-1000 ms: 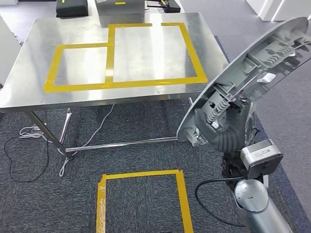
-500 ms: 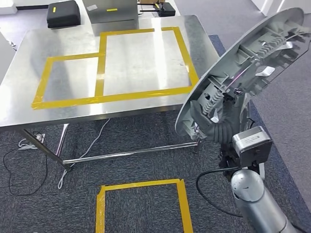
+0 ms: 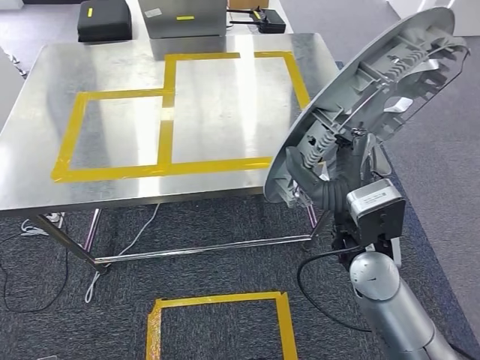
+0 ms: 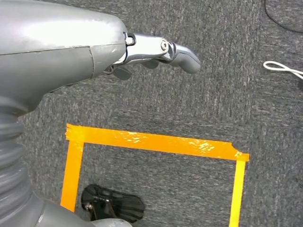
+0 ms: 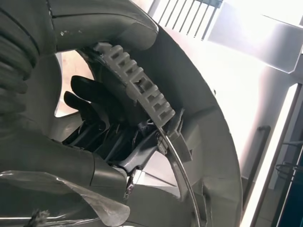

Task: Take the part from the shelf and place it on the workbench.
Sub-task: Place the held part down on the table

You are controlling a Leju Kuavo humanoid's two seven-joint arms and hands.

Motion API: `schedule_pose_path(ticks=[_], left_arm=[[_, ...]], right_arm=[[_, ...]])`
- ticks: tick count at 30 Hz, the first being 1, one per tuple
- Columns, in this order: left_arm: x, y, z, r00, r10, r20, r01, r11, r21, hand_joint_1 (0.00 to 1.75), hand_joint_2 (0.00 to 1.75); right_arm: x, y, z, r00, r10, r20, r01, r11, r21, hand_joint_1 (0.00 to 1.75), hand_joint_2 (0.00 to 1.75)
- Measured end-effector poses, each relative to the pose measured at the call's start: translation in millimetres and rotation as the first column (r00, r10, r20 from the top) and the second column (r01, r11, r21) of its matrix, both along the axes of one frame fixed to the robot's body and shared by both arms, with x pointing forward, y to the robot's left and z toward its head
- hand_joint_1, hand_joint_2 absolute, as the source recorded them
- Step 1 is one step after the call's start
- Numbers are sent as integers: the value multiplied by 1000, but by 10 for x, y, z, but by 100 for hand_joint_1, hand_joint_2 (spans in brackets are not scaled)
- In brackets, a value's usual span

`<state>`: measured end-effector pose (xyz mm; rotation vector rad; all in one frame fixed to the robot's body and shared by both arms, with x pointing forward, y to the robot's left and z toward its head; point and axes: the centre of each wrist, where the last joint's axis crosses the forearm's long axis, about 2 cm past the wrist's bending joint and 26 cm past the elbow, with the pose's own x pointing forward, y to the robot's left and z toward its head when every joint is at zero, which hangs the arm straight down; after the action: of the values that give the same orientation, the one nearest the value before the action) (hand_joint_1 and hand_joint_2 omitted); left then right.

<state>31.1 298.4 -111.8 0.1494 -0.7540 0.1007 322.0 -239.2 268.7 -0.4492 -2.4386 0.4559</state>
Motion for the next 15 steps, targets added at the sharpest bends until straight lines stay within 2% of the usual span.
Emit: schedule_pose_path(ticks=[15], left_arm=[[53, 35, 6, 1000, -2, 11, 2, 1000, 7, 0, 175]], right_arm=[[146, 52, 135, 1000, -4, 15, 4, 1000, 15, 175, 175]])
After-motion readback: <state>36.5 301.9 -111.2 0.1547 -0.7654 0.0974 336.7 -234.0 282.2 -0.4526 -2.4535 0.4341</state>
